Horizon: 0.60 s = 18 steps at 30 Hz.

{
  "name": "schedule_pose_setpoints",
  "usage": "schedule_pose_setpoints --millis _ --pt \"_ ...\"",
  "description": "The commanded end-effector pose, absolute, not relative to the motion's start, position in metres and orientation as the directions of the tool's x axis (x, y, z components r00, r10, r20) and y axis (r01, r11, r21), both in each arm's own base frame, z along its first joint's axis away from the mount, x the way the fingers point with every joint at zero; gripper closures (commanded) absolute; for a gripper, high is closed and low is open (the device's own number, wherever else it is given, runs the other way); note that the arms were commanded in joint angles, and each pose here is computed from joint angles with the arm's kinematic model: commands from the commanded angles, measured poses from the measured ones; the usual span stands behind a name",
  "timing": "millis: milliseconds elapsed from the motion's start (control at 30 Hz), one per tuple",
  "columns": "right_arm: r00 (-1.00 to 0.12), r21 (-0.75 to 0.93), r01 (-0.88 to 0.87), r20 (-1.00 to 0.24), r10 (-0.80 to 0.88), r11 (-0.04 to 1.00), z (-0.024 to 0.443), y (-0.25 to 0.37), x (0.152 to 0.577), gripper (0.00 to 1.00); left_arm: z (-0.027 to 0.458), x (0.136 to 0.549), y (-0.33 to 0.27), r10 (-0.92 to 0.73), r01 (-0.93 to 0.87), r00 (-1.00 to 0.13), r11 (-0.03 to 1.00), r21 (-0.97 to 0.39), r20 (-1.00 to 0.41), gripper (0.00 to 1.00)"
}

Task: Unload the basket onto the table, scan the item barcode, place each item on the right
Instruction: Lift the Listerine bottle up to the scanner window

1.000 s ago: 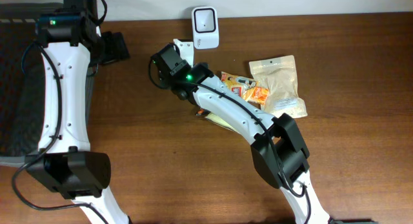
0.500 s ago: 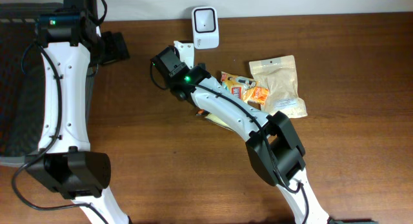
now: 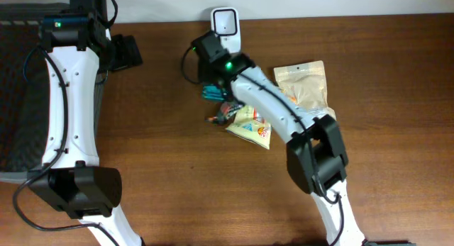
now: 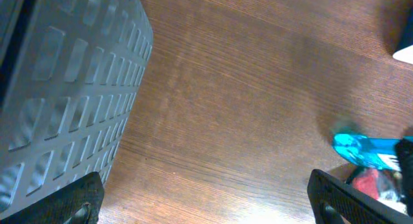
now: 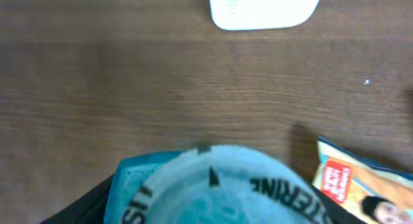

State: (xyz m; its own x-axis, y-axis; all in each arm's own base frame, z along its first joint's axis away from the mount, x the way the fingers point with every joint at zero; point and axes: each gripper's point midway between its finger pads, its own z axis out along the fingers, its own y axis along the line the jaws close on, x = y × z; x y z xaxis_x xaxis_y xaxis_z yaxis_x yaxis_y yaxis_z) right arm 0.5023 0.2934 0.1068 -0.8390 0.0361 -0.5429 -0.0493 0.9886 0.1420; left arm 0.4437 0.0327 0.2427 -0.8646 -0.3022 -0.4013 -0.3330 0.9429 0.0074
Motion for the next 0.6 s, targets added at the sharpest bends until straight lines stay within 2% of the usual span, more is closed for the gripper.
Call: schedule_pose_setpoints --millis 0,100,200,333,567 --pt "-0.845 0.29 -0.099 -0.53 0.074 0.952 0.145 0.294 0.515 0.38 0.241 0.445 0.033 -0.311 -0.343 -0.862 0.939 0.008 -0.399 0.01" --pt "-0.848 0.355 -0.1 -0.519 0.107 0.929 0.154 0.285 0.526 0.38 0.241 0.445 0.033 -0.311 -0.343 -0.862 0.939 0.008 -0.399 0.01" --pt "-0.84 0.46 -0.01 -0.486 0.242 0.888 0.162 0.267 0.544 0.38 0.24 0.445 0.033 -0.311 -0.343 -0.863 0.939 0.009 -0.399 0.01" --pt "-0.799 0.652 0.086 -0.407 0.443 0.753 0.185 0.252 0.573 0.38 0.241 0.445 0.033 -0.311 -0.343 -0.862 0.939 0.008 -0.399 0.01" --pt "-0.694 0.802 0.172 -0.313 0.648 0.571 0.212 0.247 0.605 0.39 0.24 0.445 0.033 -0.311 -0.343 -0.863 0.939 0.009 -0.399 0.01"
